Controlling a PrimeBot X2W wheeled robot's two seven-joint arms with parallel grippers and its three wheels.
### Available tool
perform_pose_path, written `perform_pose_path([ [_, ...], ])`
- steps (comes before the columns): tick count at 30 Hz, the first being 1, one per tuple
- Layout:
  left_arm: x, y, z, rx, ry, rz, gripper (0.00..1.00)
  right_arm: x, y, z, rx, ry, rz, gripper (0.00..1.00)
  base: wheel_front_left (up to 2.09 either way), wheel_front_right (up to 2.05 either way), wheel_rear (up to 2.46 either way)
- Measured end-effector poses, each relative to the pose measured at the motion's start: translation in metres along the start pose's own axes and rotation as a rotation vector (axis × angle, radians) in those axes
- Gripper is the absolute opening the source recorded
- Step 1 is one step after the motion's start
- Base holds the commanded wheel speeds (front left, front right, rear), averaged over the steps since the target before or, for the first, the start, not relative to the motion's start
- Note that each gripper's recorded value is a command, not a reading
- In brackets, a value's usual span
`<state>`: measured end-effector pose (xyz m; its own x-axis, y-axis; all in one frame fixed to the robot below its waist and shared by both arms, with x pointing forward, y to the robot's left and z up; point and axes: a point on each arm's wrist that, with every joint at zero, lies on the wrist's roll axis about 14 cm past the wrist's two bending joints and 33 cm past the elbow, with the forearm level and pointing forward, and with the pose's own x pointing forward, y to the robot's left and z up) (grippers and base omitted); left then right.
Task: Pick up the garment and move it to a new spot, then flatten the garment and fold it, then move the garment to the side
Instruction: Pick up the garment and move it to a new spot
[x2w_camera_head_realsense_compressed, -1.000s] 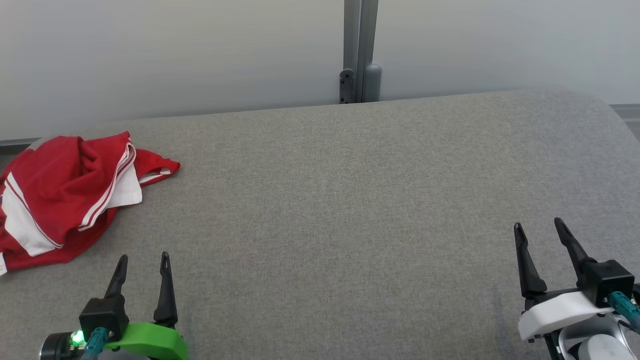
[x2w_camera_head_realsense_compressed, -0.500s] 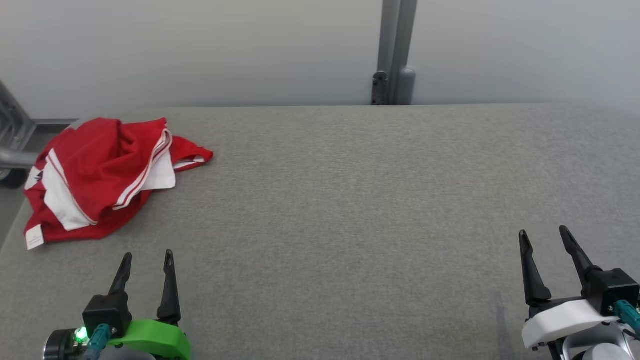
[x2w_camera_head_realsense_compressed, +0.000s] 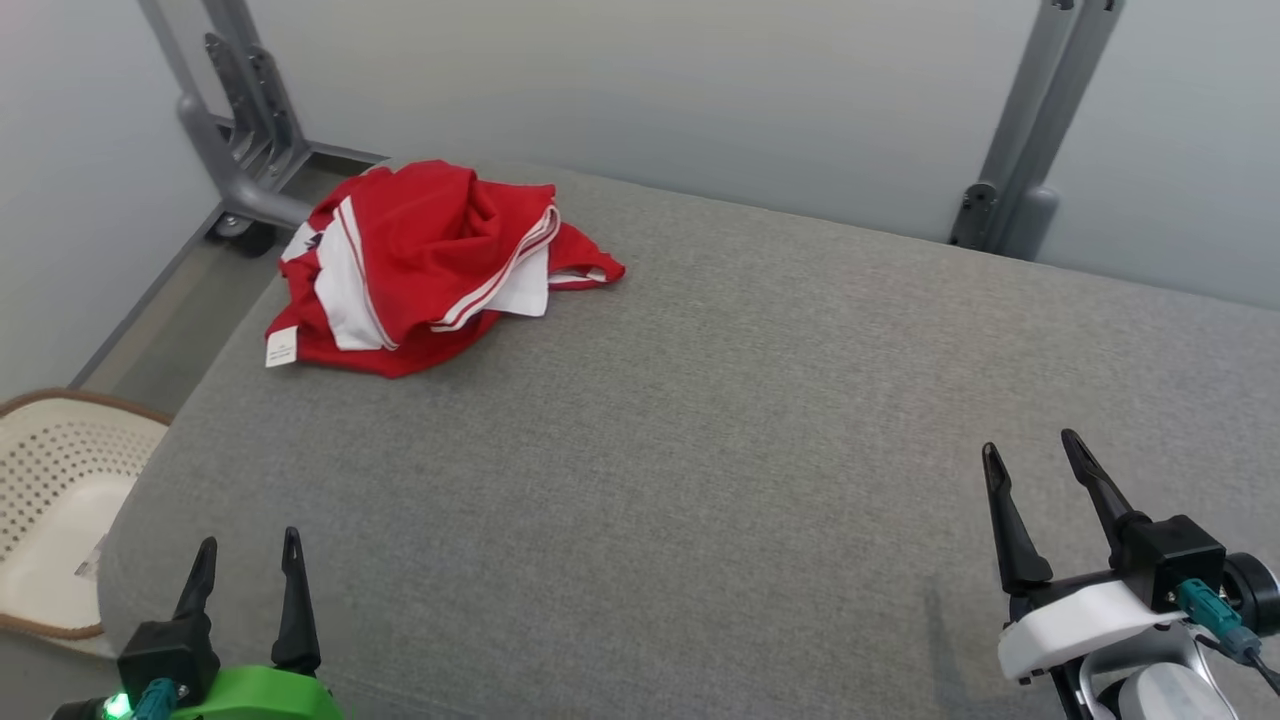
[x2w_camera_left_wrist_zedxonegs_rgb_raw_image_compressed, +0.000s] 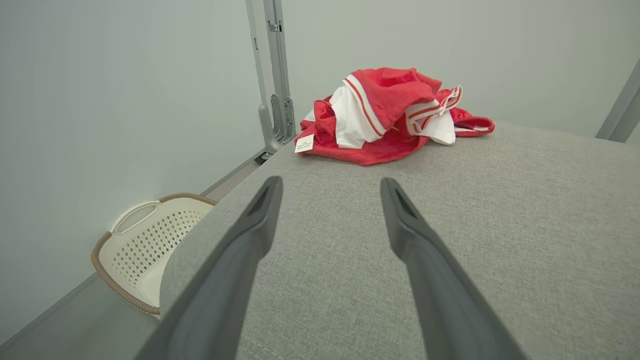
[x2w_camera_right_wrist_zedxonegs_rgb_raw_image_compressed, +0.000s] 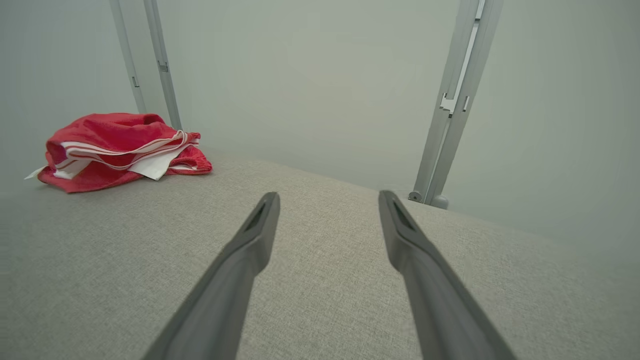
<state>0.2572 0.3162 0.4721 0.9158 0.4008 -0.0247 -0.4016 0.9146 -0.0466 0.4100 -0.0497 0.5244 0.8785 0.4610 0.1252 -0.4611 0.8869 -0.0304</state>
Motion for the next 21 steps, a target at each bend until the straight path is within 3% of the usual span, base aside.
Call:
perform_pose_path([
  [3, -0.006, 0.014, -0.008, -0.032, 0.026, 0.05, 1.0, 0.01, 0.01, 0.0, 0.0, -0.006, 0.04, 1.0, 0.0, 0.0, 0.0],
  [7, 0.01, 0.009, -0.006, -0.078, 0.034, 0.045, 1.0, 0.017, 0.004, -0.007, -0.022, 0.008, 0.057, 1.0, 0.0, 0.0, 0.0],
  [15, 0.099, -0.03, 0.03, -0.173, 0.13, -0.07, 1.0, 0.055, -0.021, -0.004, -0.072, -0.041, 0.087, 1.0, 0.0, 0.0, 0.0],
  [21, 0.166, -0.049, 0.03, -0.139, 0.279, -0.134, 1.0, 0.077, -0.039, -0.031, -0.056, -0.023, 0.09, 1.0, 0.0, 0.0, 0.0],
])
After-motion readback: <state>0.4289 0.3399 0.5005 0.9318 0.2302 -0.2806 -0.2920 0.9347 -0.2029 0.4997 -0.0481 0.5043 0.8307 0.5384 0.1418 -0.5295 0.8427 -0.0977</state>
